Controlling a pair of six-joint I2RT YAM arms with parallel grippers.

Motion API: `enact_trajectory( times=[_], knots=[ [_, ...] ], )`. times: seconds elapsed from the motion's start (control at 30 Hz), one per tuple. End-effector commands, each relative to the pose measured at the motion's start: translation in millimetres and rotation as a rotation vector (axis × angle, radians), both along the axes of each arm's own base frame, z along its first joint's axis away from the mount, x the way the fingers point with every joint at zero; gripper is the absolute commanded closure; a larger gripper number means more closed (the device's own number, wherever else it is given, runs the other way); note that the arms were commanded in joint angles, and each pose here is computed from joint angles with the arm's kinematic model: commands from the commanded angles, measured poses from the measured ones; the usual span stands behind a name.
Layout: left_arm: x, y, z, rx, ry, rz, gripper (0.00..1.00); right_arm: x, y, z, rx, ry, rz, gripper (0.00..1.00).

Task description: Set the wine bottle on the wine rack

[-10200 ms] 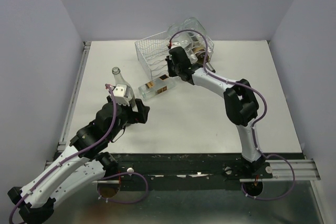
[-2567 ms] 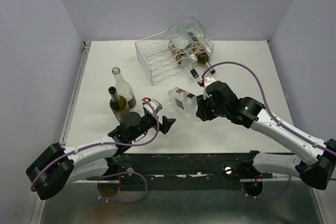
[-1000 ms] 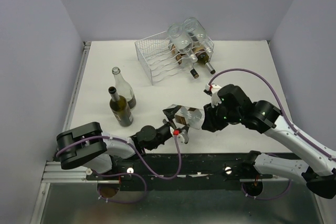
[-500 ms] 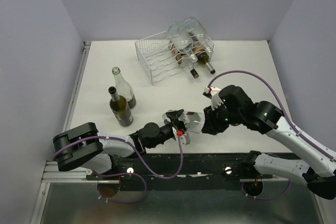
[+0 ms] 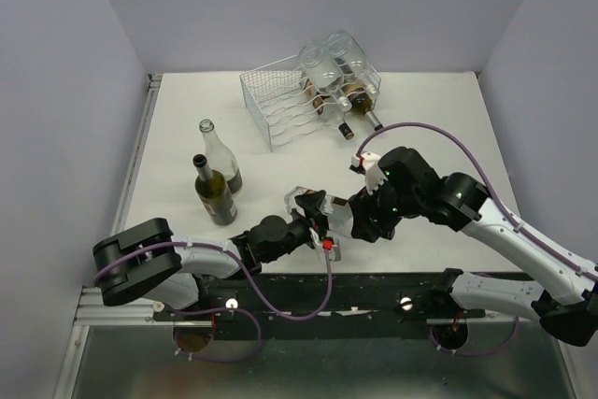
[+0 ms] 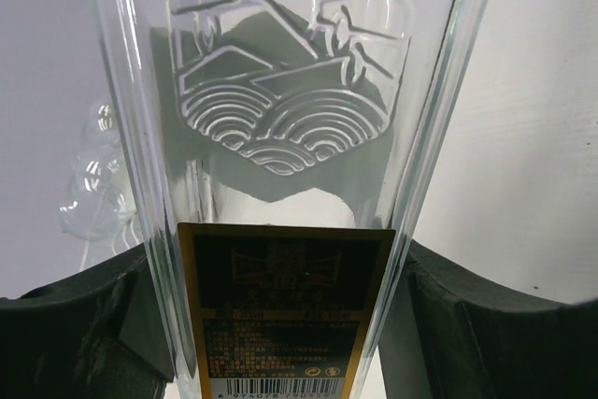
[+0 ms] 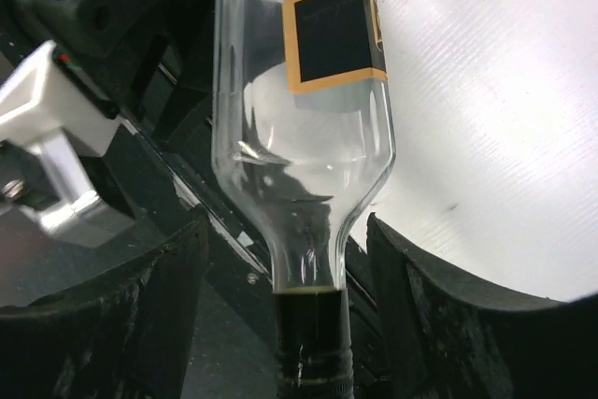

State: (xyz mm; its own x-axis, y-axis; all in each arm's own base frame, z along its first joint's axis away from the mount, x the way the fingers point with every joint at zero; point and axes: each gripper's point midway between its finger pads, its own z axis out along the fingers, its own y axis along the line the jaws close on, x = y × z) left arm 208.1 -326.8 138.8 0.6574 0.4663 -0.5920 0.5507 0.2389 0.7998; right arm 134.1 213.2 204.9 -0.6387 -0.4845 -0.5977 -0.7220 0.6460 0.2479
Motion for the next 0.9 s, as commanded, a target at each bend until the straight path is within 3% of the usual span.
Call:
enact_trajectory(
  times=[0.0, 0.3, 0.57, 0.7, 0.77, 0.87],
  knots=[
    [10, -2, 104, -0.155, -0.241, 0.03, 1.0, 2, -1, -18, -0.064, 0.004, 0.042, 0.24],
    [13, 2, 132, -0.175, -0.372, 0.059, 1.0, 0, 7, -30, -0.073, 0.051, 0.07, 0.26],
    [28, 6, 132, -0.177, -0.355, 0.142, 1.0, -8, 4, -32, -0.082, 0.106, 0.049, 0.32],
    [35, 7, 132, -0.181, -0.361, 0.186, 1.0, -11, 1, -38, -0.102, 0.137, 0.037, 0.56],
    [35, 5, 130, -0.183, -0.341, 0.185, 1.0, -11, 0, -44, -0.125, 0.154, 0.03, 0.75],
    [36, 3, 131, -0.196, -0.316, 0.185, 1.0, -8, -1, -51, -0.15, 0.161, 0.01, 0.94]
  ],
)
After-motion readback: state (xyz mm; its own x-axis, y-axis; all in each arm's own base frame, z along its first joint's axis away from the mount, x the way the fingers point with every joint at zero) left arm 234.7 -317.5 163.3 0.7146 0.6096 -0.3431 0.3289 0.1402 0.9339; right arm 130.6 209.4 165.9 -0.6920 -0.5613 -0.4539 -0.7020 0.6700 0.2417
